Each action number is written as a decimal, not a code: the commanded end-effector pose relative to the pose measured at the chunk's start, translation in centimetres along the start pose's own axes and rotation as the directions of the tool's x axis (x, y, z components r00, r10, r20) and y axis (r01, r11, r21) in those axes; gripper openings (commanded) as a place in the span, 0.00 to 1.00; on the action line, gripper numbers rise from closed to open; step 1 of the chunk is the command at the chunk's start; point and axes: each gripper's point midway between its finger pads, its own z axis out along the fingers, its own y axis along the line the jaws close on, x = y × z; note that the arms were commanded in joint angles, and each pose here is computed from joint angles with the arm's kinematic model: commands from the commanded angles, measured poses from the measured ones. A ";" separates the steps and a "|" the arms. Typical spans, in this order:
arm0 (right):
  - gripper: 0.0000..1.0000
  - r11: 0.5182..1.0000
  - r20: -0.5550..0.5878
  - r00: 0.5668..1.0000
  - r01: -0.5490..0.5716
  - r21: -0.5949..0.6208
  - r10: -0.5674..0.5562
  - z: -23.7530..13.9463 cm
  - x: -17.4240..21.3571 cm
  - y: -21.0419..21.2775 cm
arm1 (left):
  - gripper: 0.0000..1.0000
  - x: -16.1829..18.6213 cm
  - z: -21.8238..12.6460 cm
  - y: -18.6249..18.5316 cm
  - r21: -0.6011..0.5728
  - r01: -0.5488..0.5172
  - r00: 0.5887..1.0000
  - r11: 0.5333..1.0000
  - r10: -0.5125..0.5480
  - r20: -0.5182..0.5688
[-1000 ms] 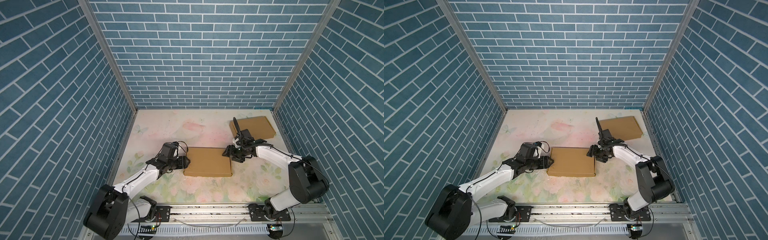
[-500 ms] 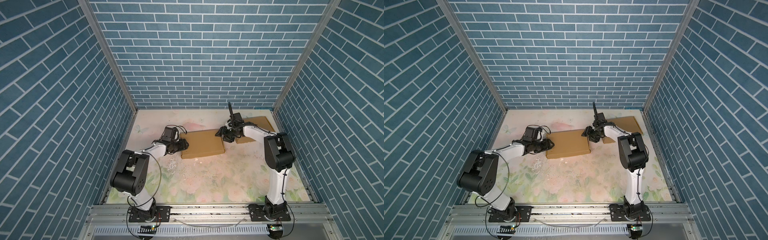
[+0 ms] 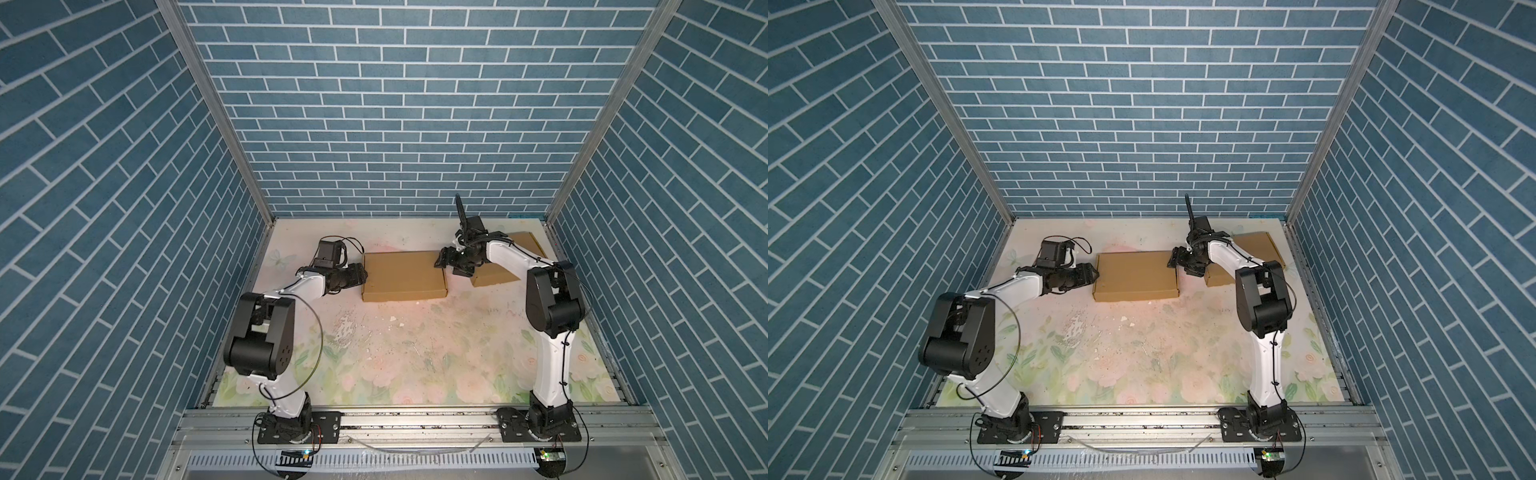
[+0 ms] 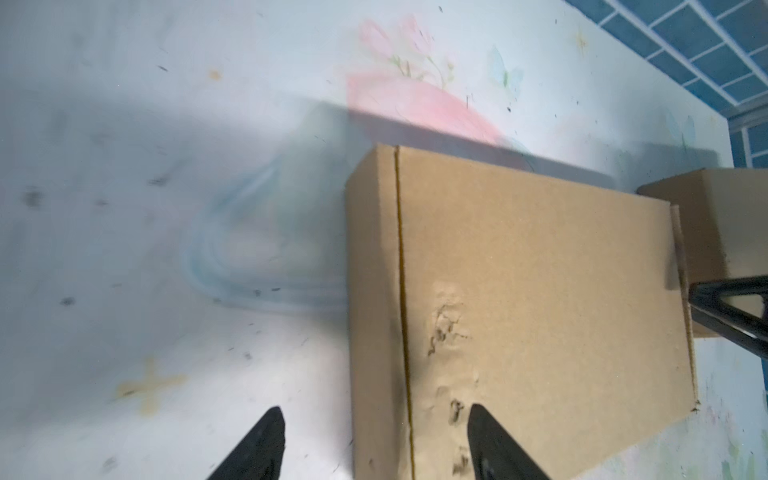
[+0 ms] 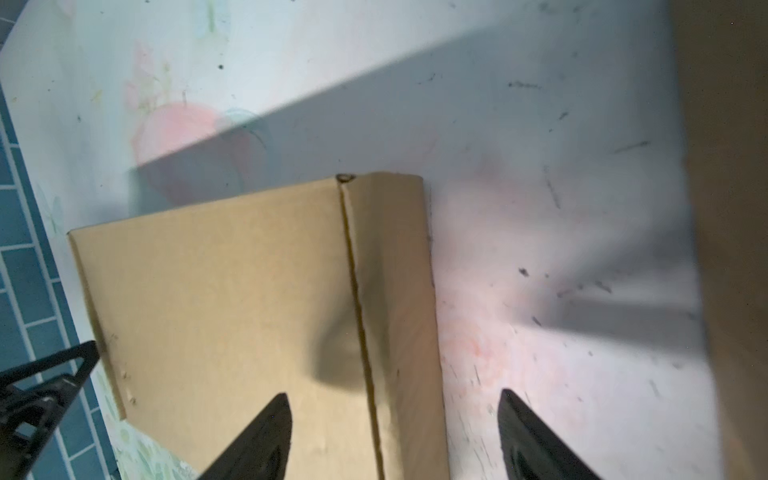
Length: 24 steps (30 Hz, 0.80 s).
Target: Fold the paper box
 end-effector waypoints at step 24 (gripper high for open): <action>0.80 0.764 0.717 0.618 -0.277 0.583 -0.324 -20.2 5.2 -23.1 | 0.75 1.4 -14.6 10.7 -0.614 -0.037 0.719 0.788 0.448 0.531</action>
